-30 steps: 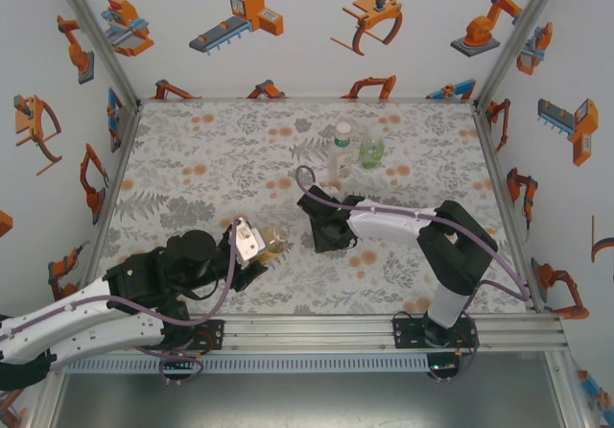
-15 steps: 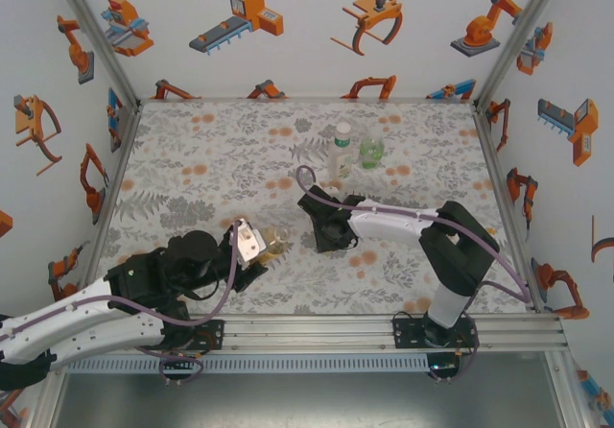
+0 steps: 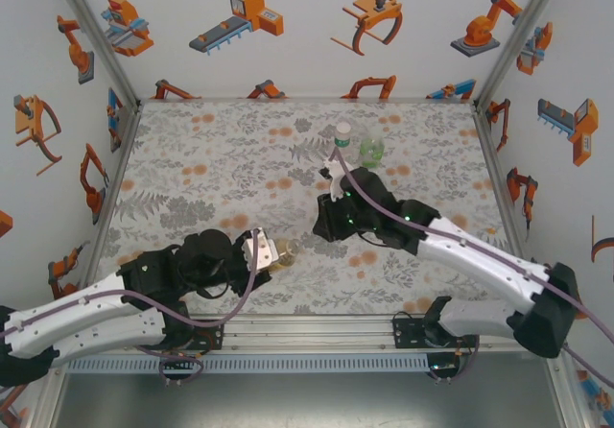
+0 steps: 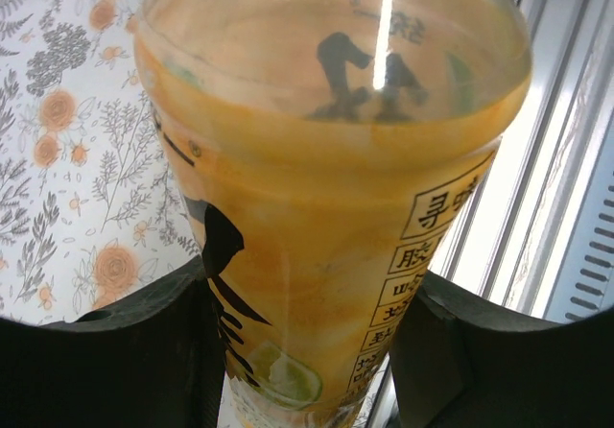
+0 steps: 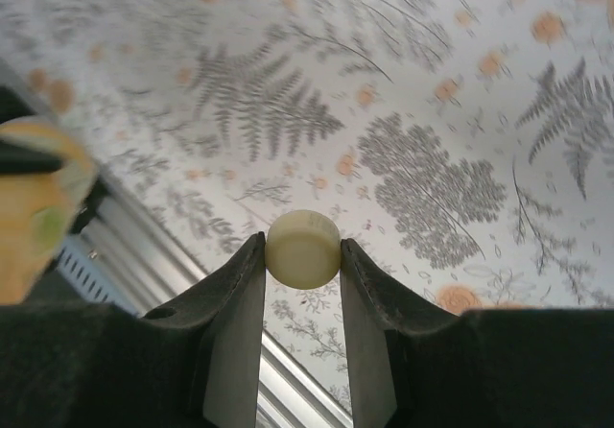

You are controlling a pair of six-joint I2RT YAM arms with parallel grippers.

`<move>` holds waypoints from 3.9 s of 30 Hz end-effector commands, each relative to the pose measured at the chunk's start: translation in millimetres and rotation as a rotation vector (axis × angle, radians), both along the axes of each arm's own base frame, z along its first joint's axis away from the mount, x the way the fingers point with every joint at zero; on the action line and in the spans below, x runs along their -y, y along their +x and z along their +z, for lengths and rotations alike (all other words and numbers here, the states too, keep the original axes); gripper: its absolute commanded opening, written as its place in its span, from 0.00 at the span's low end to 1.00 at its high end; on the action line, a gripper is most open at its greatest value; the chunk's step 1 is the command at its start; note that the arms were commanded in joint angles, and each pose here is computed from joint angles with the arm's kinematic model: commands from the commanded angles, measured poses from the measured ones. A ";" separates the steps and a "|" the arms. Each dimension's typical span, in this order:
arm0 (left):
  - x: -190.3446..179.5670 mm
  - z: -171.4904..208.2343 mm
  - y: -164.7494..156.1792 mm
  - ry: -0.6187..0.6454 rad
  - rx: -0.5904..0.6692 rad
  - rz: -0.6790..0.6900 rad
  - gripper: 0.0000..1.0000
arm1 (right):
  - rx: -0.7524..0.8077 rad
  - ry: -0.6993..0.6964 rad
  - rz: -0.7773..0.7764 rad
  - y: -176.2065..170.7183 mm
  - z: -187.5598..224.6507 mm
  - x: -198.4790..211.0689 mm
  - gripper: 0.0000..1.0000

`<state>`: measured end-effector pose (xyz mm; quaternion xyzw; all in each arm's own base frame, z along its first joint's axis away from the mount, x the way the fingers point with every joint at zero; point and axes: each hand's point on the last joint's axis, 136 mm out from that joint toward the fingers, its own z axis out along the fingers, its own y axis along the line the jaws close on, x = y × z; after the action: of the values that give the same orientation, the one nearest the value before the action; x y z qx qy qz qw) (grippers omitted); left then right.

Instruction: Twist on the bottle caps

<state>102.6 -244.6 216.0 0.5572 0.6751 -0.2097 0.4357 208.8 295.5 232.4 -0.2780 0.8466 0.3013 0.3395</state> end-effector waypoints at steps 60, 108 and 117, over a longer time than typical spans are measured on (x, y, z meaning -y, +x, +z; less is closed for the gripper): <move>21.7 28.9 -16.2 -0.056 0.001 -0.148 0.00 | 0.413 0.162 0.824 -134.7 113.0 -27.4 0.00; 35.6 26.7 -14.9 -0.024 -0.014 -0.172 0.00 | -0.464 0.145 -0.017 -96.4 56.8 -13.3 0.00; 41.0 28.1 -10.7 -0.028 -0.010 -0.160 0.00 | -0.702 0.090 -0.412 -86.1 17.7 12.2 0.00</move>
<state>86.8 -261.2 188.9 0.6253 0.6678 -0.2089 0.3456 121.5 297.8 274.5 -0.0615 0.9116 0.3876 0.1226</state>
